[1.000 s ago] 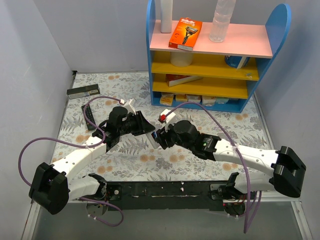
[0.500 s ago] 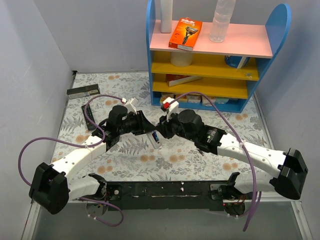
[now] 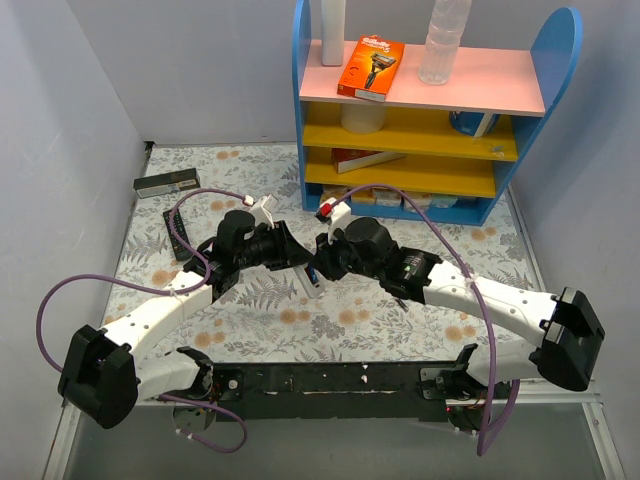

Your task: Load the batteries into the remote control

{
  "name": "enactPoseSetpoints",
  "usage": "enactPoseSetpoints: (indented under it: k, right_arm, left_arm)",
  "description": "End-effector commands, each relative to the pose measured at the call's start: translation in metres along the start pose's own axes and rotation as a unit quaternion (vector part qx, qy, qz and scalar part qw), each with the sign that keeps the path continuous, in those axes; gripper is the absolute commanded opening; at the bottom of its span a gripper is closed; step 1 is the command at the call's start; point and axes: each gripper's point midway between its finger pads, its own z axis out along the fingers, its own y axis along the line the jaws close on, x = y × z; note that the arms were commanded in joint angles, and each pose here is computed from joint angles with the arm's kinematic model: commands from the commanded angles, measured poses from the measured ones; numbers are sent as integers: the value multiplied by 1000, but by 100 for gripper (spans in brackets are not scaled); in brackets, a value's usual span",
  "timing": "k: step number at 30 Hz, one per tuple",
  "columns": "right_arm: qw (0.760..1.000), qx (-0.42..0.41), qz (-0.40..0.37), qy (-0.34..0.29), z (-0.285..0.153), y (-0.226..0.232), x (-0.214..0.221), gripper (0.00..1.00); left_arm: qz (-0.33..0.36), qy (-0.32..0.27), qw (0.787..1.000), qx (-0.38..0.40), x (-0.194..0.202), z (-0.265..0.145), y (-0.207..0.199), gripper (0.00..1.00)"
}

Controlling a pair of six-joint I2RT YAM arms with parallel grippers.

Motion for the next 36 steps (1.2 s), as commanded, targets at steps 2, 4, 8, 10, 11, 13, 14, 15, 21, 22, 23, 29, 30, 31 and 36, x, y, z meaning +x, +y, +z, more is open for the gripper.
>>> enactPoseSetpoints:
  k: [2, 4, 8, 10, 11, 13, 14, 15, 21, 22, 23, 29, 30, 31, 36]
  right_arm:
    - [1000, -15, 15, -22, 0, 9, -22, 22]
    - [1000, -15, 15, -23, 1, 9, -23, 22]
    - [1000, -14, 15, -21, 3, 9, -23, 19]
    - [1000, -14, 16, -20, 3, 8, -22, 19]
    - [1000, -15, 16, -19, 4, 8, -22, 18]
    - [1000, -17, 15, -16, 5, 9, -19, 17]
    - [1000, -15, 15, -16, 5, 8, -19, 17]
    - [1000, -15, 15, -15, 6, 8, -18, 17]
    - [1000, -17, 11, -7, 9, 7, -13, 16]
    - [1000, -18, 10, -4, 9, 8, -11, 13]
    - [1000, -19, 10, -3, 10, 7, -10, 11]
    - [1000, -25, 2, 9, 13, 8, -2, 4]
    - [1000, -25, 1, 10, 13, 8, -1, 4]
    - [1000, -27, 0, 13, 13, 8, 1, 4]
    - [1000, -29, 0, 3, 11, 10, -5, 5]
  left_arm:
    - [18, -18, 999, 25, -16, -5, -19, 0]
    - [18, -17, 999, 25, -16, -5, -19, 0]
    - [18, -19, 999, 24, -17, -5, -19, 0]
    - [18, -20, 999, 24, -17, -5, -19, 0]
    - [19, -19, 999, 26, -17, -5, -20, 0]
    - [20, -20, 999, 26, -17, -5, -20, 0]
    - [20, -20, 999, 26, -17, -5, -20, 0]
    - [18, -19, 999, 25, -17, -5, -19, 0]
    - [20, -20, 999, 28, -18, -6, -21, 0]
    - [20, -20, 999, 28, -18, -6, -21, 0]
    - [19, -21, 999, 27, -18, -6, -21, 0]
    - [22, -26, 999, 30, -20, -7, -24, 0]
    - [22, -27, 999, 31, -21, -7, -24, 0]
    - [22, -28, 999, 31, -22, -8, -24, 0]
    - [21, -25, 999, 30, -20, -7, -23, 0]
